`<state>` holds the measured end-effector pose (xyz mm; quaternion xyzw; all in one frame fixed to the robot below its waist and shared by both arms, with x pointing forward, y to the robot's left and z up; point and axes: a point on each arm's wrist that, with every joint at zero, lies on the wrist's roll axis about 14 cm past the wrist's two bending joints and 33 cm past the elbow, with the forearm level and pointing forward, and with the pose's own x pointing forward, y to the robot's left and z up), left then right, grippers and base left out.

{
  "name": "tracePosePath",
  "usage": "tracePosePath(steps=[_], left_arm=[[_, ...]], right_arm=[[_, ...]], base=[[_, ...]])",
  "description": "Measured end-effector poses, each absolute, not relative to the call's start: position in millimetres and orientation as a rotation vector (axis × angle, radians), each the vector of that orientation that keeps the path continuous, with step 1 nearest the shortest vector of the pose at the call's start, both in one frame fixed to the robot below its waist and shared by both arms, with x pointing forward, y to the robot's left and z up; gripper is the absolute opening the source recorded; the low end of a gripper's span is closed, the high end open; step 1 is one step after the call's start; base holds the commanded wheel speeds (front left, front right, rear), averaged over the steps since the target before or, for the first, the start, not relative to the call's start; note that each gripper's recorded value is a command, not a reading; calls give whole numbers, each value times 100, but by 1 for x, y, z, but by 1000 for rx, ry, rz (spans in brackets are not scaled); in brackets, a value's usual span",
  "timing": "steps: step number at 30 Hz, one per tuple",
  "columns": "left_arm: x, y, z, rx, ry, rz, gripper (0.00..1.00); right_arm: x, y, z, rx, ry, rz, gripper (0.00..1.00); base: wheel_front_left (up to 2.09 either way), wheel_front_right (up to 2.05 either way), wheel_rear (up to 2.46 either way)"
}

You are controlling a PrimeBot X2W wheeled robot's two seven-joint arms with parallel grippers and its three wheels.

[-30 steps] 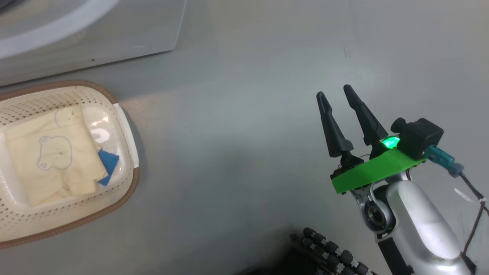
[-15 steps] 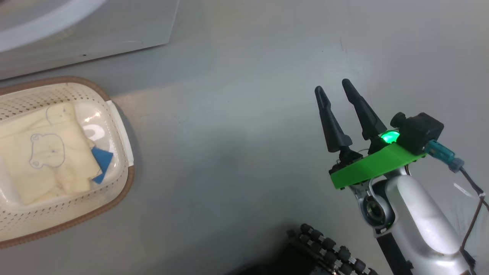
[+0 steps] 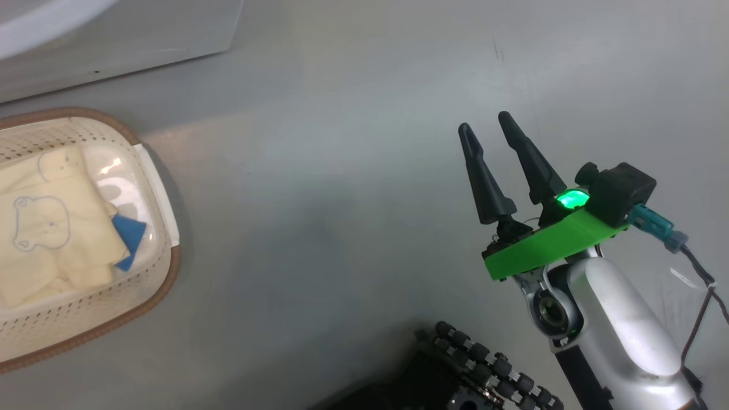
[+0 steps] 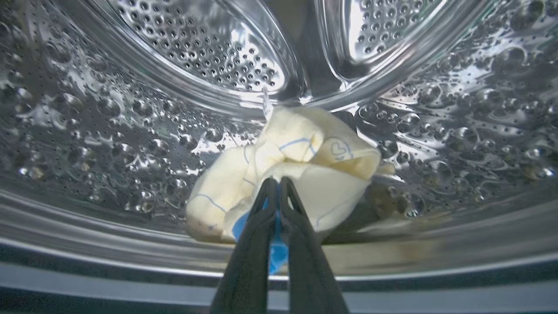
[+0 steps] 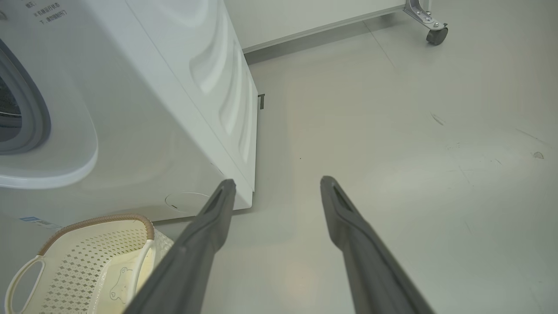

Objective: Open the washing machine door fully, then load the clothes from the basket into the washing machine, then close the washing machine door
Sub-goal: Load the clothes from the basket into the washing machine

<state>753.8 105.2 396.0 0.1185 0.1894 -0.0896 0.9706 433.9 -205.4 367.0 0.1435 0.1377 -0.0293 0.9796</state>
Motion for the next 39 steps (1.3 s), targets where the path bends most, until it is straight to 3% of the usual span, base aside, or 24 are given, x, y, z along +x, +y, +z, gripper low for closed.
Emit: tracePosePath(steps=[7,13,14,15,16,17,27,39], left_arm=[[787,114,414,271,192,-141,0],[801,113,399,214,168,-122,0],[801,113,395,200,174,-118,18],[802,113,392,178,183,-114,46],[802,112,391,151,182,-112,97],[802,111,390,132,187,-115,100],[793,112,396,20,205,-113,100],[750,109,410,-45,174,-140,100]], right_arm=[[432,-212,355,289,309,-81,100],[429,-216,347,287,335,-97,100],[429,-217,346,286,337,-99,100],[429,-217,346,285,338,-100,100],[429,-217,345,284,339,-100,100],[430,-217,345,285,338,-99,100],[441,-213,353,276,300,-74,100],[454,-203,375,254,229,-28,100]], base=[[0,0,0],[0,0,0],[0,0,0],[0,0,0],[0,0,0],[0,0,0],[0,0,0],[0,0,0]])
